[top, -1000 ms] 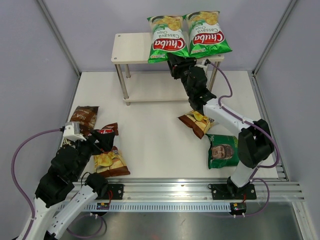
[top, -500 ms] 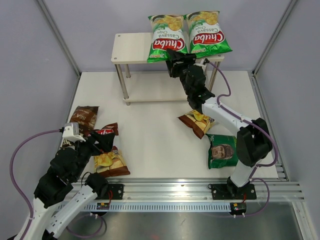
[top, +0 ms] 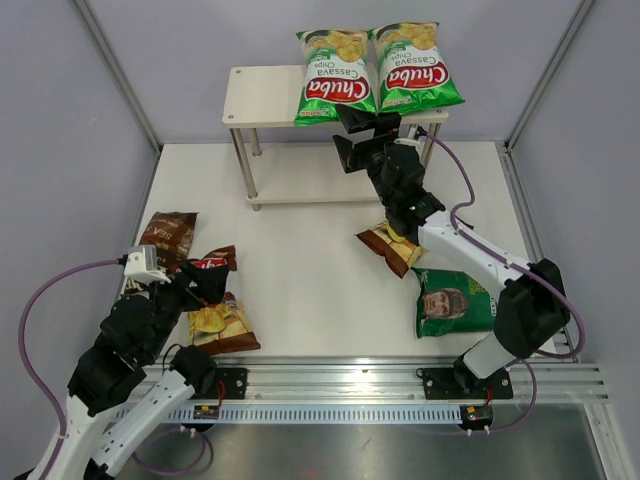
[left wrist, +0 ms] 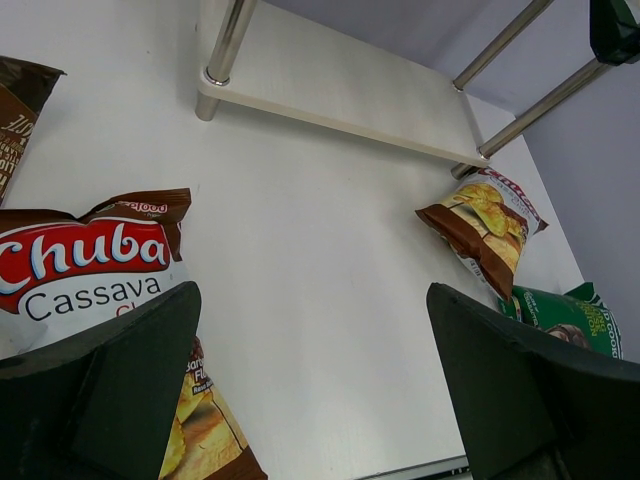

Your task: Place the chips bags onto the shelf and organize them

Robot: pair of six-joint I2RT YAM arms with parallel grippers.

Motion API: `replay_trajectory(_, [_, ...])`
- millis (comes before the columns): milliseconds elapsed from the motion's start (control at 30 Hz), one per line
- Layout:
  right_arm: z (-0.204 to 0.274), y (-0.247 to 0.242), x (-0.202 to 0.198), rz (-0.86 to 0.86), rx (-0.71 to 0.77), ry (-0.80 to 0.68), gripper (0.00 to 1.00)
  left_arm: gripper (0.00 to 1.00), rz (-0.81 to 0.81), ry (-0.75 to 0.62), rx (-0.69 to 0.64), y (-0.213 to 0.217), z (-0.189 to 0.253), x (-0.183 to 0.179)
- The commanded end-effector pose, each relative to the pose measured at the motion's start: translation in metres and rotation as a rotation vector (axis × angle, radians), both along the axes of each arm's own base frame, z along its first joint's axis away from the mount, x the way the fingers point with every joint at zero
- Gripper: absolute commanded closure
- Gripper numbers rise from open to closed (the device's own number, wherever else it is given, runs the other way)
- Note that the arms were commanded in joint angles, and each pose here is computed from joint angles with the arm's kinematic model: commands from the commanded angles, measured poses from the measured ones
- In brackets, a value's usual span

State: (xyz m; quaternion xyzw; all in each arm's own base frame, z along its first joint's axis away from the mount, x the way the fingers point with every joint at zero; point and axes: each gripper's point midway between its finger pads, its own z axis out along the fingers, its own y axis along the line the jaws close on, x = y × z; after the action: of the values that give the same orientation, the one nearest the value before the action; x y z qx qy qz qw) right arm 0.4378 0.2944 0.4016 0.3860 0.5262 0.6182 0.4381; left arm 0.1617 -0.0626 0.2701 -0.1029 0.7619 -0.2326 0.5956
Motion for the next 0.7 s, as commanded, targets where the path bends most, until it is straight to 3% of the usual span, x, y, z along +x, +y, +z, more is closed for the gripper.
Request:
replay_trajectory(0, [0.013,-0.005,-0.026,0.035,-0.032,-0.027,0.0,0.01,0.025,-0.025,-0.019,0.004,0.01,0.001])
replay_trajectory(133, [-0.002,-0.015,-0.049,0.054,-0.139,-0.029,0.01,0.01,0.019,-0.019,-0.019,0.002,0.009,0.001])
replay_trajectory(367, [-0.05,-0.08,-0.096,-0.042,-0.684,-0.05,0.01,0.01,-0.045,0.006,-0.011,-0.009,0.009,-0.001])
replay_trajectory(667, [-0.148,-0.166,-0.147,0.067,-1.222,0.232,0.01,0.01,-0.261,0.073,-0.052,-0.069,-0.009,0.012])
